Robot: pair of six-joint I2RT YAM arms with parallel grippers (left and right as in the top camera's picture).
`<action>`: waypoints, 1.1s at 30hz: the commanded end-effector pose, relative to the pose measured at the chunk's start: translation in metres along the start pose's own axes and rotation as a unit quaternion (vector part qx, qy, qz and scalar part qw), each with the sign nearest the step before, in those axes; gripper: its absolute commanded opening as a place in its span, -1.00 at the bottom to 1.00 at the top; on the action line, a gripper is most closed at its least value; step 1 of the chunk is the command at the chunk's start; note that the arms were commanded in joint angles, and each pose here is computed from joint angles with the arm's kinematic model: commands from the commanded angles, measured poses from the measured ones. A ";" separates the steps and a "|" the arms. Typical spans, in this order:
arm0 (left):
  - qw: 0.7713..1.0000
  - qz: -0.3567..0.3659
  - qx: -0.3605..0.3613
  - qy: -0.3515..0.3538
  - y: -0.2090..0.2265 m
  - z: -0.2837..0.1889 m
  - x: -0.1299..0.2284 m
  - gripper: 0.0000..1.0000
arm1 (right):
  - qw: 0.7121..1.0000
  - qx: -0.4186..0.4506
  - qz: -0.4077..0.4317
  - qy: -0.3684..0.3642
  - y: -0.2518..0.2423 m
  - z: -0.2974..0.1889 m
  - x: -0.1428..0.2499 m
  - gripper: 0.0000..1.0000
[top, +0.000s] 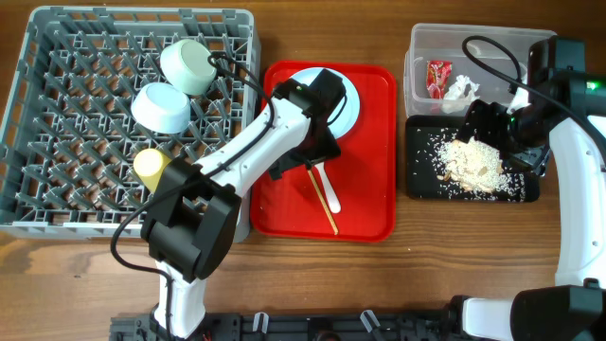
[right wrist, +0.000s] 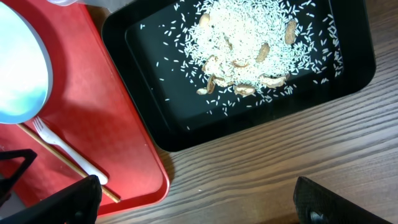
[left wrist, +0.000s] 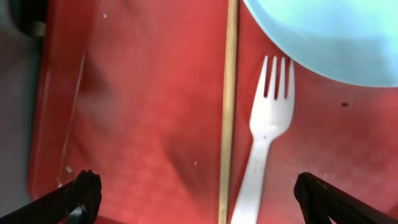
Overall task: Sort waste into correct bins and load items into the dishwasher rack
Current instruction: 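Reach the left gripper to the wooden chopstick and grasp it, then carry the chopstick with the left gripper and drop it into the rack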
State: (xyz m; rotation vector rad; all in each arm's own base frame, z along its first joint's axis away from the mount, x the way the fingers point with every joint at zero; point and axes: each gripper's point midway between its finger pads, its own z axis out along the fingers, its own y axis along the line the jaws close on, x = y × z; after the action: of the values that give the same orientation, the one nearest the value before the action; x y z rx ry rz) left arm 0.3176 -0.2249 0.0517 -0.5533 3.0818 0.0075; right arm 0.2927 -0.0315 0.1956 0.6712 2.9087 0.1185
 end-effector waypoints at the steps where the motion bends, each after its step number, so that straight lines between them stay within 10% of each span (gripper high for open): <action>1: 1.000 -0.012 -0.026 0.003 0.013 0.026 0.005 1.00 | 1.000 0.006 -0.003 -0.009 -0.003 -0.006 0.000 0.99; 11: 0.999 -0.005 -0.031 0.008 0.028 0.063 0.016 0.97 | 1.000 0.007 0.001 -0.004 -0.003 -0.006 0.002 0.99; 23: 1.000 -0.006 -0.013 0.022 0.028 0.080 0.025 -0.49 | 1.000 0.006 0.002 -0.004 -0.003 -0.006 0.002 0.99; 33: 1.000 -0.006 -0.003 0.017 0.024 0.080 0.023 -0.86 | 1.000 0.006 0.002 -0.002 -0.003 -0.006 0.003 1.00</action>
State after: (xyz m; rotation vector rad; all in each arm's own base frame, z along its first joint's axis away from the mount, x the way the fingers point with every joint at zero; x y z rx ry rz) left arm 0.3032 -0.2119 -0.0011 -0.5674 3.0466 -0.0211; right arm 0.2880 -0.0308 0.1949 0.6771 2.9273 0.1168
